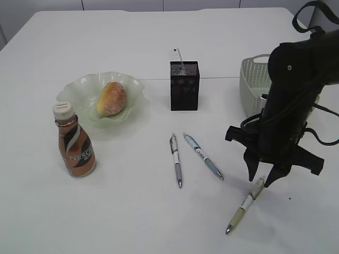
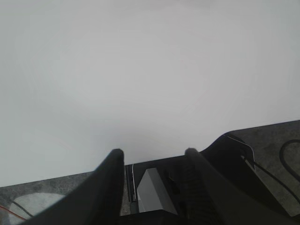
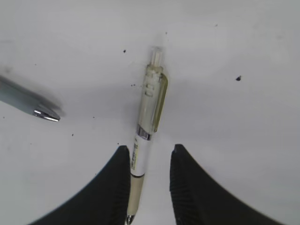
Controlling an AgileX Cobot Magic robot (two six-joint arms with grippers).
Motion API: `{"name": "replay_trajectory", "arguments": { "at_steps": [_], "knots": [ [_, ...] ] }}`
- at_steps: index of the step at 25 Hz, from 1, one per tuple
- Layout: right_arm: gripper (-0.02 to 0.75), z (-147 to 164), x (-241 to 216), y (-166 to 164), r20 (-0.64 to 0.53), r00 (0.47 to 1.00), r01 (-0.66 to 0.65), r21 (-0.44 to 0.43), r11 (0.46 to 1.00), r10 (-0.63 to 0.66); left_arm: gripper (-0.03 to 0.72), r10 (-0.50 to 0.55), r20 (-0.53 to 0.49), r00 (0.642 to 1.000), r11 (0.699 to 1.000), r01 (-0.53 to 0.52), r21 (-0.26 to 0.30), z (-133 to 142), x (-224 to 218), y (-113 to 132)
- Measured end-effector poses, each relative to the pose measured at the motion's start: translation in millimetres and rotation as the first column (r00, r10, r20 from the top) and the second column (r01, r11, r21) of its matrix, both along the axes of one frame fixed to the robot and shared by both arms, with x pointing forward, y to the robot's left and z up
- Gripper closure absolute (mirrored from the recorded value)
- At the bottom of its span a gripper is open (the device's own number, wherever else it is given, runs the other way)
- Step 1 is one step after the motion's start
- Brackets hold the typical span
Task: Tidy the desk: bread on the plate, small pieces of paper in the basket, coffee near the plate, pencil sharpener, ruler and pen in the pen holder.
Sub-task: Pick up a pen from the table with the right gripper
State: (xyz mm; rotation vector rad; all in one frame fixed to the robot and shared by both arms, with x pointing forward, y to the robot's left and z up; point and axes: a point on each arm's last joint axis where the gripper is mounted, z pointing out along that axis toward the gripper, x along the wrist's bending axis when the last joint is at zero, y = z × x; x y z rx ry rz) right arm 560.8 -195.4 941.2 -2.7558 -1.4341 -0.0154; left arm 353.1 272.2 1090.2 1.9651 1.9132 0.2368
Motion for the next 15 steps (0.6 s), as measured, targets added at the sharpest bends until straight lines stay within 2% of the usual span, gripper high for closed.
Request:
{"name": "replay_trajectory", "arguments": {
  "at_steps": [4,10,15],
  "knots": [
    [0.494,-2,0,-2,-0.005,1.0,0.017,-0.023,1.0,-0.018,0.381,0.0,0.0,1.0,1.0,0.0,0.0,0,0,0],
    [0.494,-20,0,-1,-0.077,0.997,0.026,-0.041,0.999,-0.029,0.381,0.0,0.0,1.0,1.0,0.0,0.0,0,0,0],
    [0.494,-20,1,-1,-0.065,0.997,0.03,-0.035,0.999,-0.032,0.381,0.0,0.0,1.0,1.0,0.0,0.0,0,0,0]
  ]
}}
